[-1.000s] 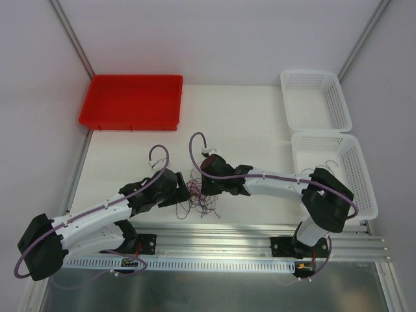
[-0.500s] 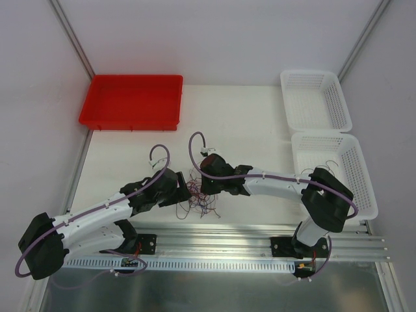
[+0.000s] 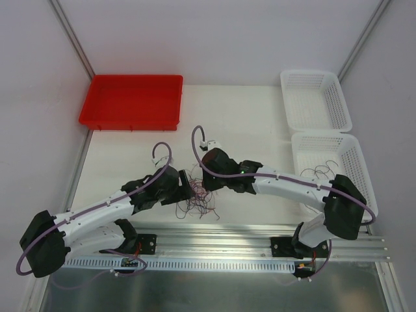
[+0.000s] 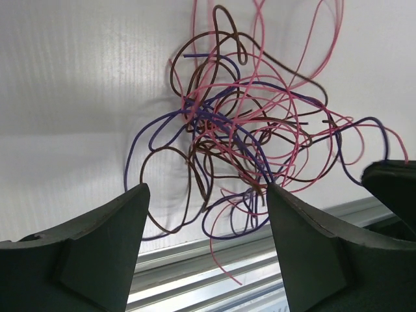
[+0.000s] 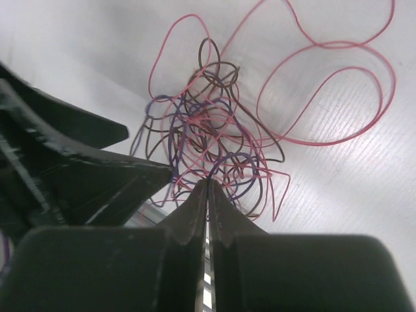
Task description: Untangle the cables
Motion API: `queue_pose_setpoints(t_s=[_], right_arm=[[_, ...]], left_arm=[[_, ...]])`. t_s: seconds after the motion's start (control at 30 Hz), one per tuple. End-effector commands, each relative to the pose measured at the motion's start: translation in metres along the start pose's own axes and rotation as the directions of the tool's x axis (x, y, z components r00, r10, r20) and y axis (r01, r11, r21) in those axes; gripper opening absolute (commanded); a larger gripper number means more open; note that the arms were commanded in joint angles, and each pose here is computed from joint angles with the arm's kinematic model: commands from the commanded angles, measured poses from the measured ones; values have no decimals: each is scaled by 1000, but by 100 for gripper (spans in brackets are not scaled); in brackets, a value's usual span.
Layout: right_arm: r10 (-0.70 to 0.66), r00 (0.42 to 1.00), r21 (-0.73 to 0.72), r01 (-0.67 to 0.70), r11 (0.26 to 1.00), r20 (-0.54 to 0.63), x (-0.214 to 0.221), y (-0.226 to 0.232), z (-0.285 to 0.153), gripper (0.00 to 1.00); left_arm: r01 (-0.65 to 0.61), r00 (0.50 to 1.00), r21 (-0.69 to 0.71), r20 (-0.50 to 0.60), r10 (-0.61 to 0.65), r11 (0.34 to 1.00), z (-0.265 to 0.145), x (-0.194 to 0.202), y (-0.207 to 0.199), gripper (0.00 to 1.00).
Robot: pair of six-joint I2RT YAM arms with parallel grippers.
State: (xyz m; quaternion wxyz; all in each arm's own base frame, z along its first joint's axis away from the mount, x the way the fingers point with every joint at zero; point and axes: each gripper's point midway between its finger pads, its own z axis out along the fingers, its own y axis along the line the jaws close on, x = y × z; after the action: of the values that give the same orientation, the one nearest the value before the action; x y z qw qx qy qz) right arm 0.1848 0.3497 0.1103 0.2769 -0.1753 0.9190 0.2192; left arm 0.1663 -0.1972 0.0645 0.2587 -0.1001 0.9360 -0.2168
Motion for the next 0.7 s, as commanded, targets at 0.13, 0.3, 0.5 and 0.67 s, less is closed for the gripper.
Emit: queue_pose_setpoints(t_s=[0.13,0.3,0.5,0.67], right_arm=[[-37,992,-50,44,998,119,-42,14,-58,1],[-31,987,-118,50,992,158,-52,26,-76,1],[-23,985,-176,53,983,169,-56,37,-85,1],[-26,983,-213,65,975,181,-59,44,-92,1]], left_arm=[[-17,1000,126,23,14,992,-13,-14,-34,74],[-20,999,136,36,15,990,-11,-19,-41,75],[-13,999,131,32,9,991,2,-25,-55,74],[-16,1000,113,-8,17,993,21,-23,-65,72]])
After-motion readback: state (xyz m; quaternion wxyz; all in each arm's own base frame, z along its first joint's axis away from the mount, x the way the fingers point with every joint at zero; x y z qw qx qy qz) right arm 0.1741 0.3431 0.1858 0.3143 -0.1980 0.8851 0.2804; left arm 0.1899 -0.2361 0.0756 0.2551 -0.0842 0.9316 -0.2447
